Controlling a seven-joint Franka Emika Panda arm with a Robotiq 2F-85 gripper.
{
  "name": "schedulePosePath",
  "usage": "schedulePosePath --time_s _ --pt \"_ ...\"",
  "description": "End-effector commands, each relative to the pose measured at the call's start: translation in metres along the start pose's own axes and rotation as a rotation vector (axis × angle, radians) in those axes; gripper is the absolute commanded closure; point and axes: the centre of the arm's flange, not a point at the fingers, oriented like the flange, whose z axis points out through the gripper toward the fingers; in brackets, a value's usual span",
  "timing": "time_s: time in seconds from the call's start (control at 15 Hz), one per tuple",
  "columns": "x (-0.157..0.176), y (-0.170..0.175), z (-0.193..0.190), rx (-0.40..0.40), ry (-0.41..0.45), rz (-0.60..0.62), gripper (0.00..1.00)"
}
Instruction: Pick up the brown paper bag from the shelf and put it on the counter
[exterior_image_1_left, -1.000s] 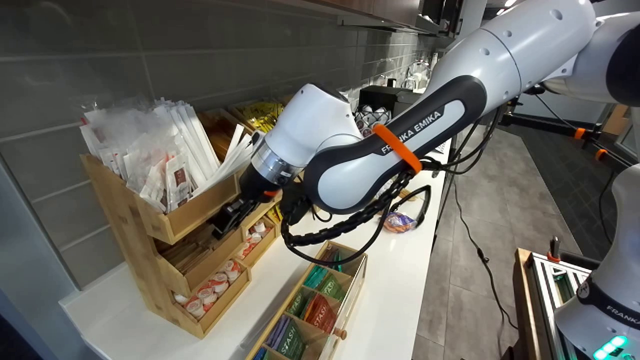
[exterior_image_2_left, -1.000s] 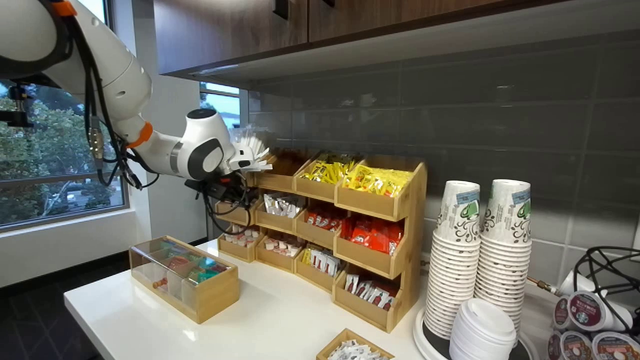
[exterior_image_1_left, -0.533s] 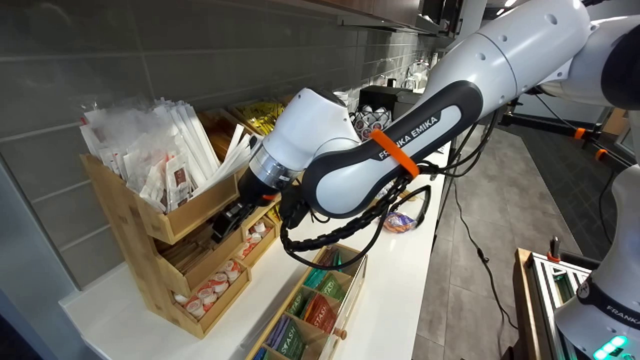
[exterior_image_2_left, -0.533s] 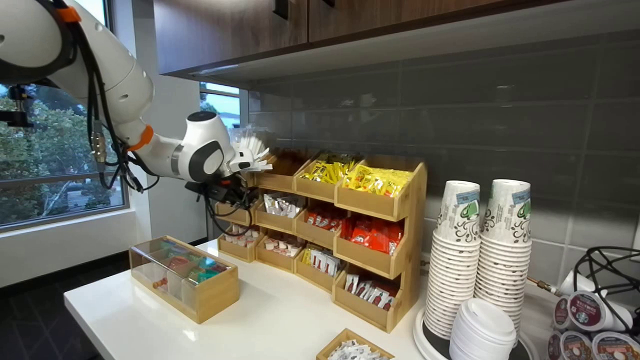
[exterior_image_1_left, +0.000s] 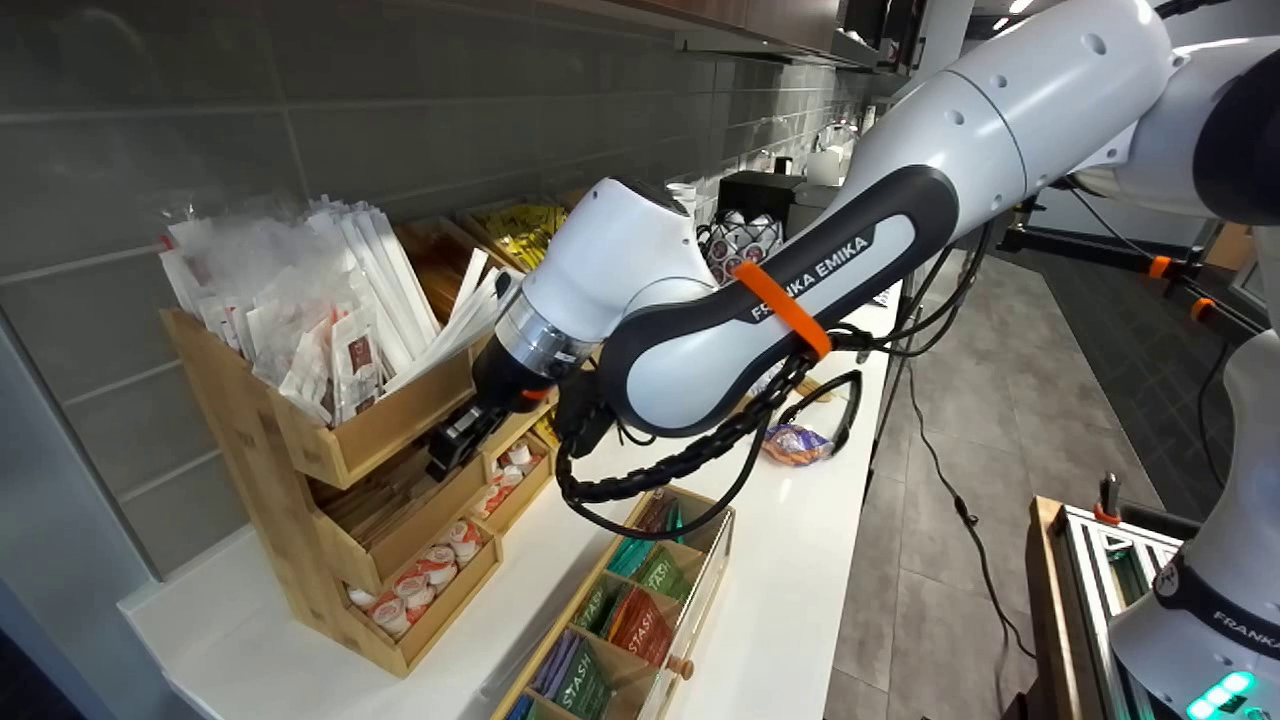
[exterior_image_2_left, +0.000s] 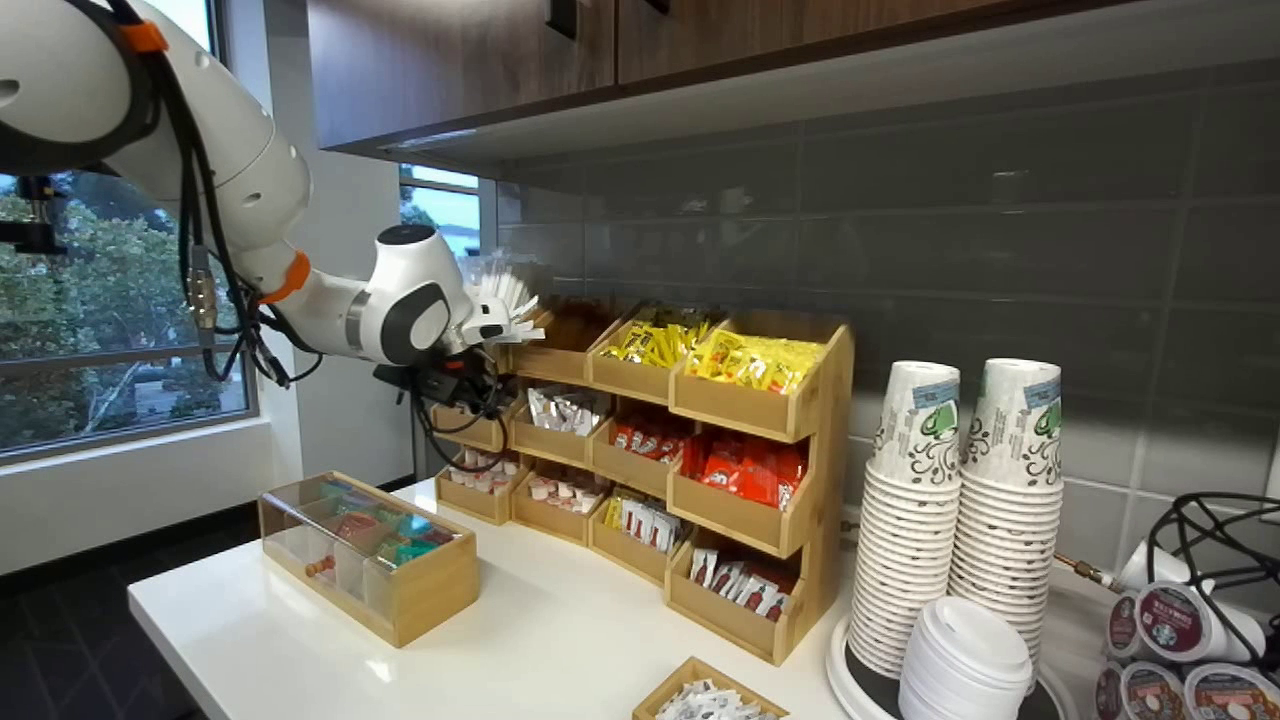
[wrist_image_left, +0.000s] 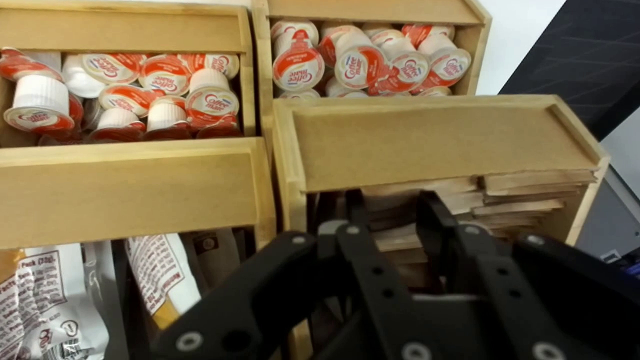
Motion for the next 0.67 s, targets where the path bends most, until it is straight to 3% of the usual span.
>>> schedulePosePath --time_s 0.0,0.13,0.6 --pt "0.0034 -0.0032 0.0088 -0.007 -0.012 -0.012 0.82" --pt "0.0045 -0.0027 0.0077 -0.005 -0.009 -0.008 1.0" --pt "0.0071 -0.0026 0.001 0.002 0.014 0.001 0.99"
